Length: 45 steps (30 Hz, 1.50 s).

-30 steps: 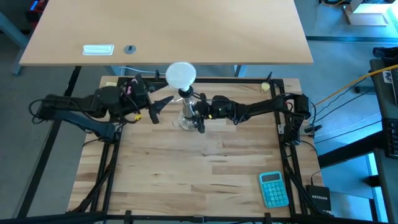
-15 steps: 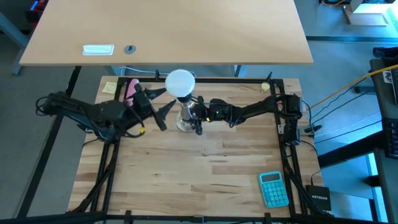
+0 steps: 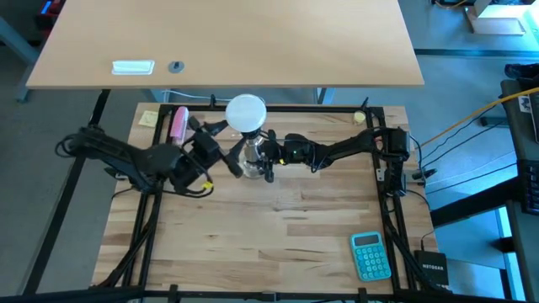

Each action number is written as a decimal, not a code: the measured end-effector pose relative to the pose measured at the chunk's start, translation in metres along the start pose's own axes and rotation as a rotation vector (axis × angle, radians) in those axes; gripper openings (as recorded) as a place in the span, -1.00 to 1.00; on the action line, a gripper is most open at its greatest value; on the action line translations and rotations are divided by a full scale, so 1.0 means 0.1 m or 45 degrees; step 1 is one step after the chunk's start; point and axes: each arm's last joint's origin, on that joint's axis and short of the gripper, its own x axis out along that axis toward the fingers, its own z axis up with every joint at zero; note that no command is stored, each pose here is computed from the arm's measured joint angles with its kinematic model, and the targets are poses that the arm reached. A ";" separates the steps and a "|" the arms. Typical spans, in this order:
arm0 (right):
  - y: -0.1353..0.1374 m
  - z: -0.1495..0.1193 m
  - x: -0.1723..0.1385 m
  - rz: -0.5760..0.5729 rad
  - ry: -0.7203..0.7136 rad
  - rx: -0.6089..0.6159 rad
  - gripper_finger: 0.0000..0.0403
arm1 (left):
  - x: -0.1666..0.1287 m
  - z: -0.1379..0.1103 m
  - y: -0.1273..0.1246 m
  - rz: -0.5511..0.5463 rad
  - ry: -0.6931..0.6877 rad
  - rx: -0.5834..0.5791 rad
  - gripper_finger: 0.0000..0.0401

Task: Screw lightbulb
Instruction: Insert the lightbulb into the desk lamp

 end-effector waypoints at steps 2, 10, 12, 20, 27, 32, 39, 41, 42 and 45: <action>0.00 0.00 0.00 -0.001 -0.001 0.000 -0.20 | 0.02 0.01 -0.01 0.008 0.003 0.027 0.24; 0.00 0.00 0.00 -0.001 -0.006 -0.001 -0.20 | 0.05 0.02 0.04 0.057 0.015 -0.088 0.24; 0.00 0.00 0.00 0.000 -0.006 -0.001 -0.20 | 0.10 0.01 0.03 0.020 0.002 -0.117 0.24; 0.00 0.01 0.00 0.010 -0.009 -0.001 -0.20 | 0.21 -0.04 0.07 -0.024 0.002 -0.199 0.24; 0.00 0.01 0.00 0.010 -0.012 -0.003 -0.20 | 0.40 -0.14 0.05 -0.050 0.008 -0.158 0.24; 0.00 0.01 0.00 0.010 -0.011 -0.003 -0.20 | 0.46 -0.15 0.04 -0.050 -0.018 -0.143 0.24; 0.00 0.01 0.00 0.010 -0.009 -0.006 -0.20 | 0.41 -0.07 0.06 -0.058 -0.067 -0.123 0.08; 0.00 0.01 0.00 0.010 -0.005 -0.005 -0.20 | 0.42 -0.09 0.05 -0.056 -0.058 -0.104 -0.05; 0.00 0.01 0.00 0.010 -0.004 -0.005 -0.20 | 0.44 -0.10 0.05 -0.052 -0.055 -0.097 -0.12; 0.00 0.00 0.00 0.009 0.000 -0.002 -0.20 | 0.45 -0.12 0.04 -0.067 -0.049 -0.069 -0.30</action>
